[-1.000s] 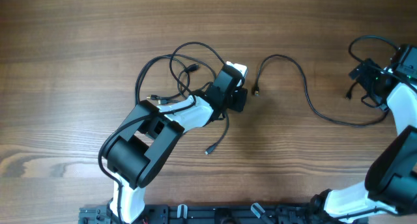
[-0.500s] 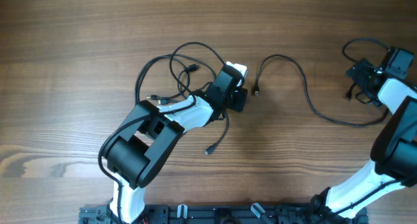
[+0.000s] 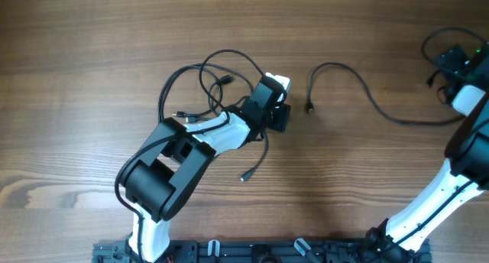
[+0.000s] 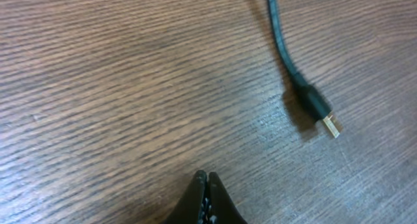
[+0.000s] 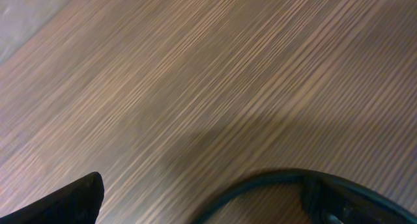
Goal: Untangle cables
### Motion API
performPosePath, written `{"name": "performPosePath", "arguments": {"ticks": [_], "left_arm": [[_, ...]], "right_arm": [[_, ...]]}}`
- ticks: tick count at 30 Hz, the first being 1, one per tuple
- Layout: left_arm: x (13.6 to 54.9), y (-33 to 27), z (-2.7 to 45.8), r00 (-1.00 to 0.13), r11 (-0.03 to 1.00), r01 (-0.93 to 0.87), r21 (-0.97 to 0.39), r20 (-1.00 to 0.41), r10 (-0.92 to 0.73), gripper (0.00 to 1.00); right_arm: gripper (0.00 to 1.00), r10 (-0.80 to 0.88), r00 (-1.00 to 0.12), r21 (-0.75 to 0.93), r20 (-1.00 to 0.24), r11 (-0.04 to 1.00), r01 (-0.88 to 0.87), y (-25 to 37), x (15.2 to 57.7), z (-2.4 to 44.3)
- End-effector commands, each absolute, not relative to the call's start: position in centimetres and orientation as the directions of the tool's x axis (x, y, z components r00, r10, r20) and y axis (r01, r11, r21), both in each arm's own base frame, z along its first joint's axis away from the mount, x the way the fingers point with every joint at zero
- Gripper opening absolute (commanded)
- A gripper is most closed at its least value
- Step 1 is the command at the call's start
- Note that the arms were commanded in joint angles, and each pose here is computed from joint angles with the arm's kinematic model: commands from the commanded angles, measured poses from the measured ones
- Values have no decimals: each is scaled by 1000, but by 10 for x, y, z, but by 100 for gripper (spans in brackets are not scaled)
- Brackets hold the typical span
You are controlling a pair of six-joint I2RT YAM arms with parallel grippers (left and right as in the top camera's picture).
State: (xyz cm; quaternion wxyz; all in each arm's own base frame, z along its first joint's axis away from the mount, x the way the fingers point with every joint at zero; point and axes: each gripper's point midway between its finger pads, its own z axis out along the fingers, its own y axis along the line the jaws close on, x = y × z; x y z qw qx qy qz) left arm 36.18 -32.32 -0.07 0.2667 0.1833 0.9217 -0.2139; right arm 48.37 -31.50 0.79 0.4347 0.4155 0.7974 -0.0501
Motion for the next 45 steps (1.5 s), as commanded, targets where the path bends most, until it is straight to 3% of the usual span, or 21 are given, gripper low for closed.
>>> {"name": "performPosePath", "arguments": {"ticks": [1,4,16,20,26,29,33,38,42,45], "left_arm": [[336,-314,-33,-840,848,437,-300,-473,265,4],[334,-317,-33,-837,844,445,-300,-475,272,4],[328,-325,-32,-833,827,464,-319,-475,284,4],[329,-326,-31,-830,825,466,-320,-482,282,4],[333,-329,-27,-821,820,472,-325,-502,274,4],[336,-330,-19,-813,816,475,-328,-517,266,4],[351,-323,12,-809,824,441,-355,-554,194,4],[371,-276,78,-805,858,360,-366,-587,88,4],[358,-241,143,-753,865,394,-309,-649,111,4],[345,-200,162,-761,919,314,-237,-641,95,4]], "right_arm": [[100,746,-310,275,-589,546,792,-331,440,-78],[100,719,-249,294,-649,539,789,-362,447,-55],[100,664,-244,340,-707,622,705,-374,480,-27],[100,647,-252,373,-720,666,646,-364,490,19],[100,554,-358,274,-752,756,594,-331,486,100],[100,465,-414,205,-783,820,534,-292,483,162],[100,441,-501,239,-745,877,416,-221,483,192],[100,373,-686,279,-624,927,251,-108,485,173],[100,269,-793,280,-547,951,130,-29,477,159],[100,184,-866,278,-465,959,55,21,458,146]]}}
